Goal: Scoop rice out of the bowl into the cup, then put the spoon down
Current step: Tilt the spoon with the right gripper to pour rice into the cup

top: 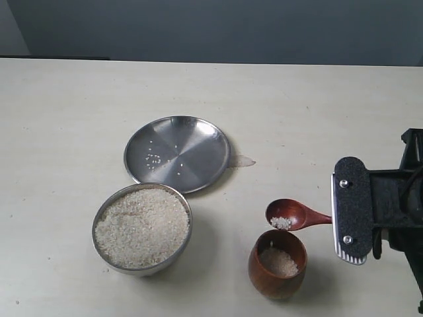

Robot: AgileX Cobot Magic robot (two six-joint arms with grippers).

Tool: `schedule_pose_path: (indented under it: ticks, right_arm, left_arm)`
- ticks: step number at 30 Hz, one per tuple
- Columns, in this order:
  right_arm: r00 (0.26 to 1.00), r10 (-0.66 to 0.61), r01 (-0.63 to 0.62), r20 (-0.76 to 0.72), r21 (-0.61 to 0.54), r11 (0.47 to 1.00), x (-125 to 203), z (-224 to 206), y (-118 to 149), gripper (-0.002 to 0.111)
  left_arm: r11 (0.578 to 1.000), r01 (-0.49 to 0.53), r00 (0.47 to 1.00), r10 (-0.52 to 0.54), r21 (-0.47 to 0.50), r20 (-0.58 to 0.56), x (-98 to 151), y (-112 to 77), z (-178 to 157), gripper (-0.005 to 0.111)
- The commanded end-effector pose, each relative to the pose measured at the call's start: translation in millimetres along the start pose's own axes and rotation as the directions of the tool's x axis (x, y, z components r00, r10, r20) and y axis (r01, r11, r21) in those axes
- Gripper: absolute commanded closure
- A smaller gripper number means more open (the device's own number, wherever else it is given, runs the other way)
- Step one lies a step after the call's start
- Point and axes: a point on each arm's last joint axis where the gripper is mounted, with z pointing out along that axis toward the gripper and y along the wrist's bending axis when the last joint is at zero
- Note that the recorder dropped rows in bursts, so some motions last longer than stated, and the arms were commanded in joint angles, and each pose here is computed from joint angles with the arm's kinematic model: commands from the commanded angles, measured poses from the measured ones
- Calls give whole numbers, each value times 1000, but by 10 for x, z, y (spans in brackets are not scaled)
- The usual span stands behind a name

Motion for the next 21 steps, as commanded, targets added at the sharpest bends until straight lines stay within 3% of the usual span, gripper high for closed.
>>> schedule_pose_path:
  ticks: [1,21]
  right_arm:
    - [1000,3,-2,17,-17,1000,-21,1,15,109]
    - [999,37,-36,9,-73,997,-16,-1,66,109]
  left_arm:
    - [1000,-1,1000,1,-3,12,-21,2,-9,106]
    - [1000,-1,1000,1,-3,12,-21,2,-9,106]
